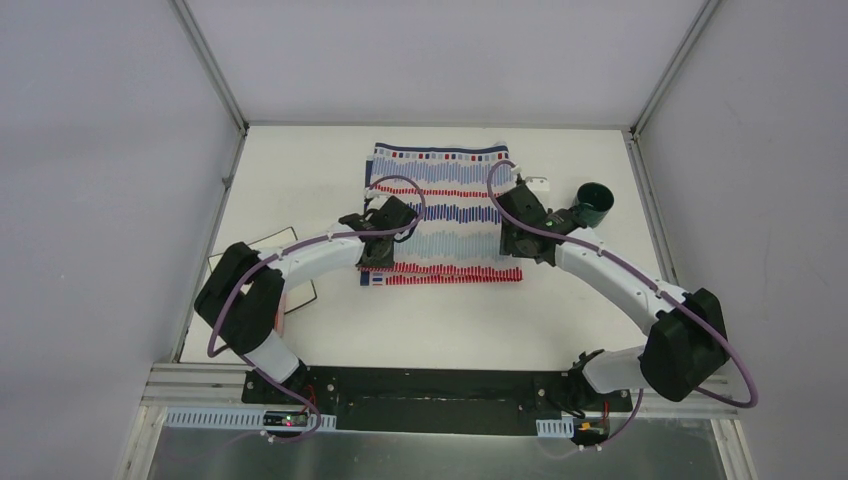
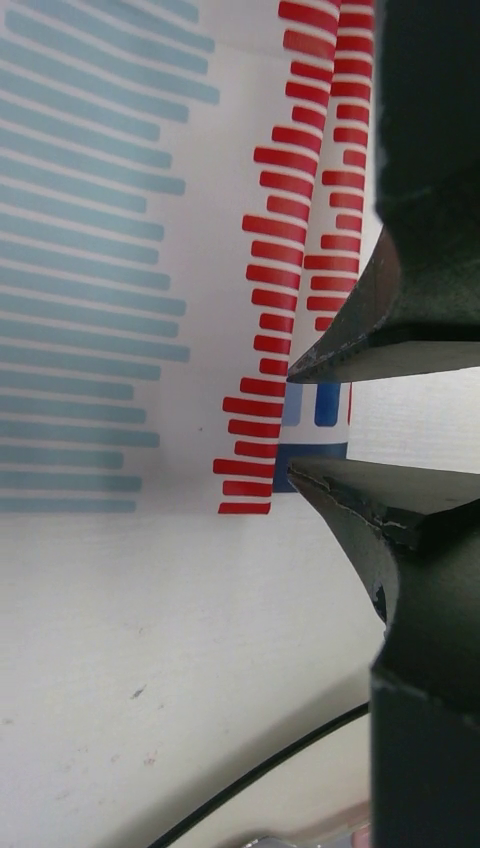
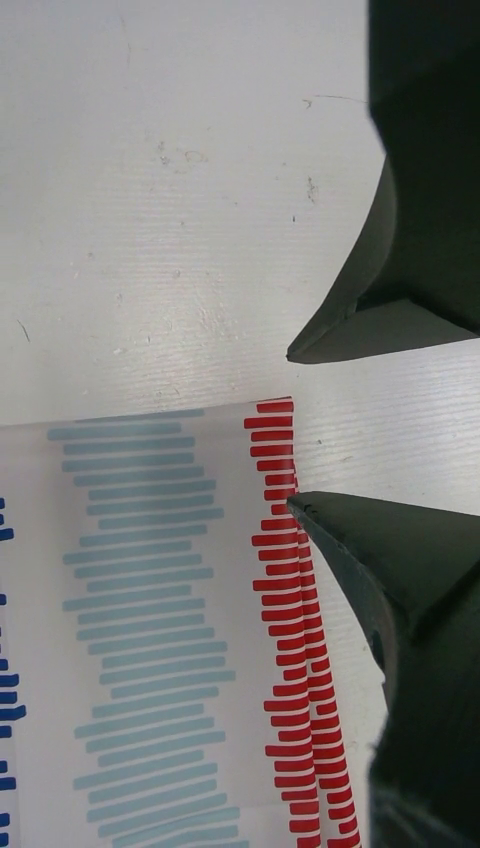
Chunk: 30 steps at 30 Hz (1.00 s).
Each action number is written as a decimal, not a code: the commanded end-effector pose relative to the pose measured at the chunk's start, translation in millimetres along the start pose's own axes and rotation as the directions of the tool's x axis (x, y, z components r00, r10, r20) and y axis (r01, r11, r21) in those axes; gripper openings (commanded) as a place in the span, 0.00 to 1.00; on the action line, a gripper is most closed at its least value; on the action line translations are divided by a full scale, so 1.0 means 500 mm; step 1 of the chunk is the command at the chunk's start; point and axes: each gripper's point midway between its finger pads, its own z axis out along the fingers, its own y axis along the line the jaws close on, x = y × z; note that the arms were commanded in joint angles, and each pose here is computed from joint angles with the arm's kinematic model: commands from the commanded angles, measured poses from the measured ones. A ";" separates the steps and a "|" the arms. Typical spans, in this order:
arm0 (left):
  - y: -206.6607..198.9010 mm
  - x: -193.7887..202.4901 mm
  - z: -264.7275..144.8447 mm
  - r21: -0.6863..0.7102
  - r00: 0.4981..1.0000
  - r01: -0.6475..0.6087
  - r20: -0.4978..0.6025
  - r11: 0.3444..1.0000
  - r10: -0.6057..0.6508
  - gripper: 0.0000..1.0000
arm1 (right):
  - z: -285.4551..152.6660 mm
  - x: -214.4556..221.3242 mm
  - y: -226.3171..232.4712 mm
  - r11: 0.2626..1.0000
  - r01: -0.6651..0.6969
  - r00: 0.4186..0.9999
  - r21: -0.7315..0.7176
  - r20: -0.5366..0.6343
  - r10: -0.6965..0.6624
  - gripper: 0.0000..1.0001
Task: Set the dinner table for one person
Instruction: Move the napkin to the center of the board.
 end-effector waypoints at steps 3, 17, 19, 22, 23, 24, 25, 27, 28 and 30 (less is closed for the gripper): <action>-0.020 -0.034 -0.001 0.009 0.999 0.019 0.041 1.000 -0.020 0.31 | -0.011 -0.030 -0.015 1.000 -0.013 0.999 0.020 0.050 0.012 0.46; -0.042 -0.113 0.029 -0.055 0.993 -0.045 0.104 0.997 0.051 0.00 | 0.127 -0.044 0.080 0.999 0.035 0.997 -0.027 -0.069 -0.036 0.00; -0.044 -0.105 0.039 -0.061 0.994 -0.050 0.092 0.997 0.056 0.00 | 0.145 -0.037 0.090 0.999 0.034 0.996 -0.034 -0.086 -0.036 0.00; -0.039 -0.096 0.049 -0.076 0.995 -0.057 0.083 0.995 0.063 0.00 | 0.167 -0.026 0.095 0.999 0.031 0.994 -0.034 -0.106 -0.035 0.00; -0.037 -0.094 0.052 -0.082 0.995 -0.058 0.082 0.995 0.064 0.00 | 0.173 -0.024 0.096 0.999 0.031 0.993 -0.032 -0.113 -0.035 0.00; -0.036 -0.091 0.054 -0.086 0.995 -0.061 0.079 0.994 0.068 0.00 | 0.180 -0.022 0.096 0.999 0.030 0.992 -0.031 -0.119 -0.034 0.00; -0.035 -0.088 0.057 -0.088 0.995 -0.062 0.076 0.994 0.069 0.00 | 0.185 -0.019 0.096 0.999 0.028 0.991 -0.030 -0.127 -0.032 0.00; -0.036 -0.082 0.061 -0.087 0.995 -0.065 0.068 0.994 0.071 0.00 | 0.191 -0.014 0.096 0.999 0.028 0.990 -0.029 -0.137 -0.032 0.00; -0.037 -0.079 0.064 -0.086 0.995 -0.066 0.062 0.994 0.071 0.00 | 0.193 -0.009 0.095 0.999 0.029 0.989 -0.028 -0.143 -0.033 0.00; -0.038 -0.073 0.067 -0.081 0.996 -0.063 0.055 0.995 0.068 0.00 | 0.193 -0.003 0.094 0.999 0.023 0.988 -0.030 -0.151 -0.028 0.00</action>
